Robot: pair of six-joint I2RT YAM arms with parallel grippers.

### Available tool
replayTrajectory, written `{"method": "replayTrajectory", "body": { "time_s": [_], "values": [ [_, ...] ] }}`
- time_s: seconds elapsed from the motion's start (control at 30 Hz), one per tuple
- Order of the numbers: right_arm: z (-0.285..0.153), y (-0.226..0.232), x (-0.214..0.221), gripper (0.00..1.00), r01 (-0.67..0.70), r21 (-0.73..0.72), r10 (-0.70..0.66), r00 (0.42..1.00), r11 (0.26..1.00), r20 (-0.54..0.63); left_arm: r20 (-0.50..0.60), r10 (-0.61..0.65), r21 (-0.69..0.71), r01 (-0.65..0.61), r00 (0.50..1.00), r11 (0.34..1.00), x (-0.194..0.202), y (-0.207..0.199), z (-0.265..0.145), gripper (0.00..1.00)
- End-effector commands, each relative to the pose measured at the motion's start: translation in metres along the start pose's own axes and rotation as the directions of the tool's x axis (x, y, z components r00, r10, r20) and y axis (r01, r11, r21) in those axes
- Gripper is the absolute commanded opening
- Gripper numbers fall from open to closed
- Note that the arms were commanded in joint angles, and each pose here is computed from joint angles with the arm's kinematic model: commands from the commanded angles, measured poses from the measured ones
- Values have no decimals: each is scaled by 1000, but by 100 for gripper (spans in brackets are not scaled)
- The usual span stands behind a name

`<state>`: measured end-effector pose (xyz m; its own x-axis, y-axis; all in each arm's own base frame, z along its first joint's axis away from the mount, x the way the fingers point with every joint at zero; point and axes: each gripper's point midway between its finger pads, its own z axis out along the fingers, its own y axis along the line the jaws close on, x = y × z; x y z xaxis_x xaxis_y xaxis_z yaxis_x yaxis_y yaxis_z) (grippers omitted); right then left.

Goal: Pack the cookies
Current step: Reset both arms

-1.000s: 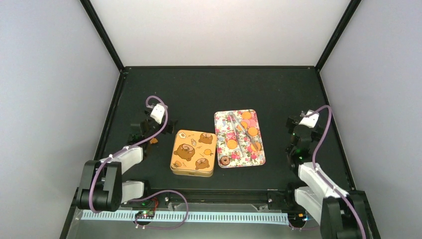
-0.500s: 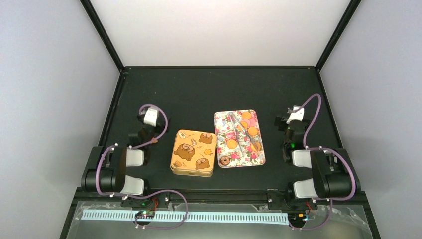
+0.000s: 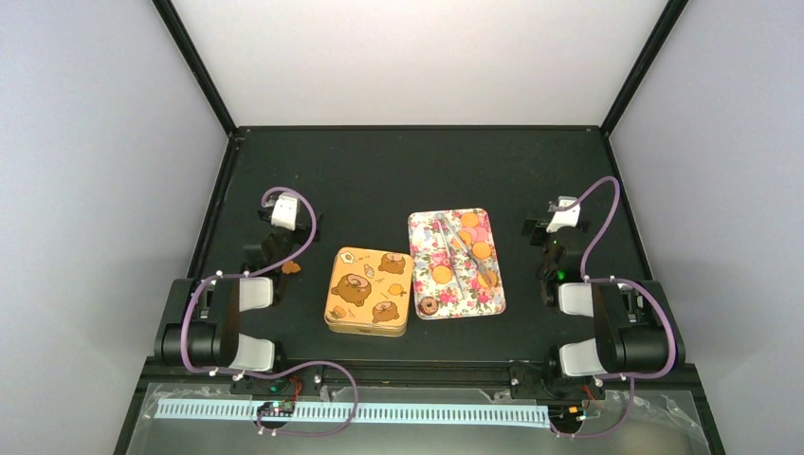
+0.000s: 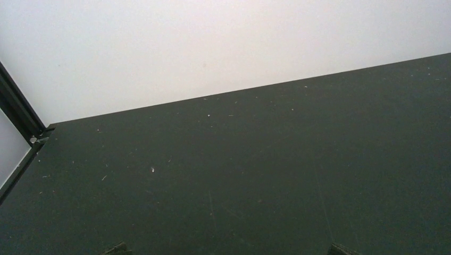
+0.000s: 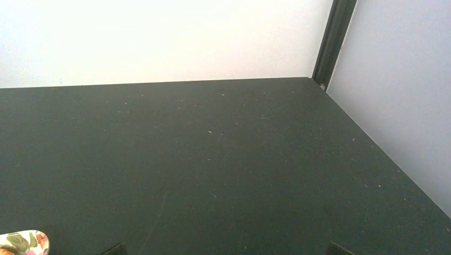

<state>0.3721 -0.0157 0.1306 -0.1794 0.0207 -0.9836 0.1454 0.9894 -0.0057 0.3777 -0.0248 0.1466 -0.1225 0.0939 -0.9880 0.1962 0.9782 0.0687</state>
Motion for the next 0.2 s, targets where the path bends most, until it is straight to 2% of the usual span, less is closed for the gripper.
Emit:
{"method": "replayTrajectory", "body": {
  "time_s": [0.0, 0.17],
  "values": [
    [2, 0, -26, 100, -21, -8, 21, 996, 1000, 88, 15, -8, -8, 8, 1000, 1000, -6, 1, 0, 99],
    [2, 1, -26, 100, -20, -10, 21, 996, 1000, 90, 15, -8, -7, 8, 1000, 1000, -6, 1, 0, 99]
  ]
}}
